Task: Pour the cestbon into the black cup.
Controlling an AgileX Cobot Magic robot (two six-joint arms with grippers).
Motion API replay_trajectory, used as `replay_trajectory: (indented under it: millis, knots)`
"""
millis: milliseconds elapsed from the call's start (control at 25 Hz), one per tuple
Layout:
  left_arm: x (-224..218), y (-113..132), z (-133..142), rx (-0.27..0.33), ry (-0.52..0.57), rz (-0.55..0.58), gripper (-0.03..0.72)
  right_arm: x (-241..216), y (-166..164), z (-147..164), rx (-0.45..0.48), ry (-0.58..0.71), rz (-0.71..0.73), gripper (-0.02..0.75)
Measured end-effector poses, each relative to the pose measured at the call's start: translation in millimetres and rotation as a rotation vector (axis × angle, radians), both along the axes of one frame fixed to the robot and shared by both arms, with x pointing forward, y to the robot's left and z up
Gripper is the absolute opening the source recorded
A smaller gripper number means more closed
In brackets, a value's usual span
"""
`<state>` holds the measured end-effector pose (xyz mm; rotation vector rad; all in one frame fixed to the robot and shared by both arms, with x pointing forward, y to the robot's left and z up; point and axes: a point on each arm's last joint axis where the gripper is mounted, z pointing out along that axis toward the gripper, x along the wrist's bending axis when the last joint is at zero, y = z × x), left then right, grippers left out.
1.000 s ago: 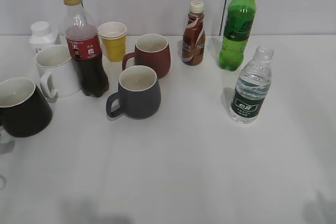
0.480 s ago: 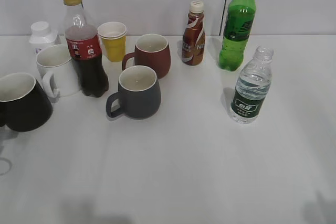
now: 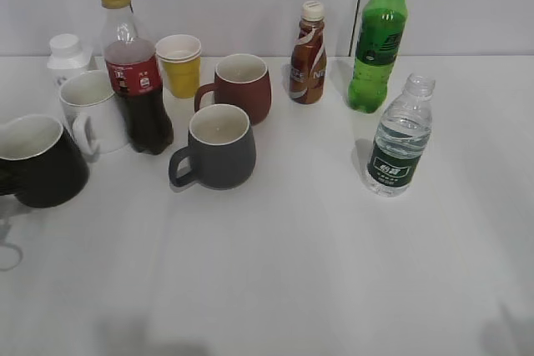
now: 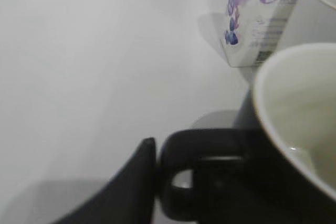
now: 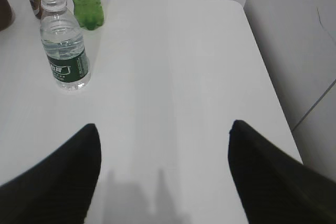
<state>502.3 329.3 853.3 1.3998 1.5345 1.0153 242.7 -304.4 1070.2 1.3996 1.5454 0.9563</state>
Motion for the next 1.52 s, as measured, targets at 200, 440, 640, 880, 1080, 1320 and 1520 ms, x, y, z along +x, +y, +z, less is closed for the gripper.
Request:
replay_trajectory:
  millis: [200, 440, 640, 880, 1080, 1320, 1520]
  knots:
    - [0, 0, 0, 0.011, 0.006, -0.009, 0.052, 0, 0, 1, 0.002, -0.011, 0.002, 0.582]
    - [-1, 0, 17, 0.022, -0.028, -0.012, 0.052, 3, 1, 4, 0.013, -0.061, 0.010, 0.582]
    - [-11, -2, 39, 0.032, -0.095, -0.011, 0.052, 5, 7, 12, 0.080, -0.151, 0.050, 0.582]
    - [-31, -5, 56, 0.038, -0.134, -0.014, 0.052, 7, 7, 33, 0.092, -0.381, 0.058, 0.582]
    - [-36, -6, 70, 0.047, -0.187, -0.024, 0.052, 3, 6, 64, 0.111, -0.738, 0.069, 0.582]
    - [-41, -9, 89, 0.065, -0.267, -0.049, 0.052, 26, 8, 82, 0.101, -0.836, 0.072, 0.560]
    - [-43, -13, 100, 0.082, -0.319, -0.089, 0.052, 109, 15, 50, -0.002, -0.478, 0.078, 0.557]
